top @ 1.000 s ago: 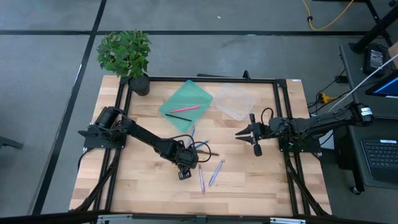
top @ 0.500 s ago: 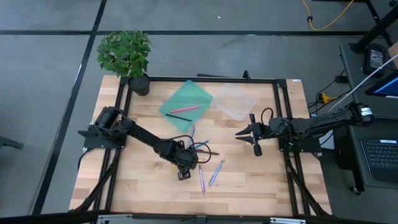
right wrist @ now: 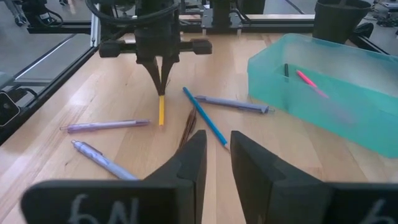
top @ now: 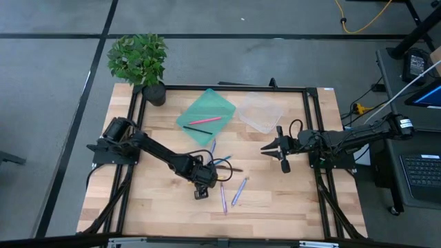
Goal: Sort pens & pencils
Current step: Put the yellow pencil into the blue bin
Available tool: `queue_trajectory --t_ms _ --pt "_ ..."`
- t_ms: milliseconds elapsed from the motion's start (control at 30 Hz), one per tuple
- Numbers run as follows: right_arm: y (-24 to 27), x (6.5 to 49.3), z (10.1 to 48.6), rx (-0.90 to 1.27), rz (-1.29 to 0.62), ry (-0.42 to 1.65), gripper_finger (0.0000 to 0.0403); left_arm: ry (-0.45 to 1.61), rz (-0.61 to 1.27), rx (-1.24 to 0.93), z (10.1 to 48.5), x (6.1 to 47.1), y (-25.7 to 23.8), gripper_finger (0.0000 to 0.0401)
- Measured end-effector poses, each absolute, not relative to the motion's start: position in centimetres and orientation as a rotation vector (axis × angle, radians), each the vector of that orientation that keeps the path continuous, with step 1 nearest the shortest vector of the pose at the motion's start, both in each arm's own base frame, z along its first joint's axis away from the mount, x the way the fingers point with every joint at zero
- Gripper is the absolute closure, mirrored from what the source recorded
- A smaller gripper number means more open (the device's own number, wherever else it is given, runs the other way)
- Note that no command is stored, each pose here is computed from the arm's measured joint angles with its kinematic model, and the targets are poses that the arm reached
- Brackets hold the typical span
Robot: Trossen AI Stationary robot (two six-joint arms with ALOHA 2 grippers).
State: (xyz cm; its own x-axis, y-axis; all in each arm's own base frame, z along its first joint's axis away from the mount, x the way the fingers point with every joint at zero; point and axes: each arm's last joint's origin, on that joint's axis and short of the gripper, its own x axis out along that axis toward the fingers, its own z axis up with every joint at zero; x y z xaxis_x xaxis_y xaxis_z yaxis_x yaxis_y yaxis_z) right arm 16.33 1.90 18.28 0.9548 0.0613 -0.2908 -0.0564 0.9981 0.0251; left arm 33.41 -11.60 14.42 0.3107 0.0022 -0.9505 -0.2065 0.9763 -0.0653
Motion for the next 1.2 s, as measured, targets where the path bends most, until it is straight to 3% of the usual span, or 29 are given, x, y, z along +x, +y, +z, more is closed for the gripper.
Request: queue_trajectory --t_ms 567,967,1200 --pt "1.9 16.3 18.2 0.017 0.059 0.3 0.0328 1.272 0.144 -0.129 14.7 33.0 -11.6 0.04" --pt "1.9 16.3 18.1 0.016 0.059 0.311 0.0328 1.133 0.159 -0.116 18.9 31.6 -12.4 0.0401" --pt "1.9 16.3 18.1 0.019 0.058 0.312 0.0328 1.15 0.201 -0.11 18.0 32.0 -12.2 0.0401"
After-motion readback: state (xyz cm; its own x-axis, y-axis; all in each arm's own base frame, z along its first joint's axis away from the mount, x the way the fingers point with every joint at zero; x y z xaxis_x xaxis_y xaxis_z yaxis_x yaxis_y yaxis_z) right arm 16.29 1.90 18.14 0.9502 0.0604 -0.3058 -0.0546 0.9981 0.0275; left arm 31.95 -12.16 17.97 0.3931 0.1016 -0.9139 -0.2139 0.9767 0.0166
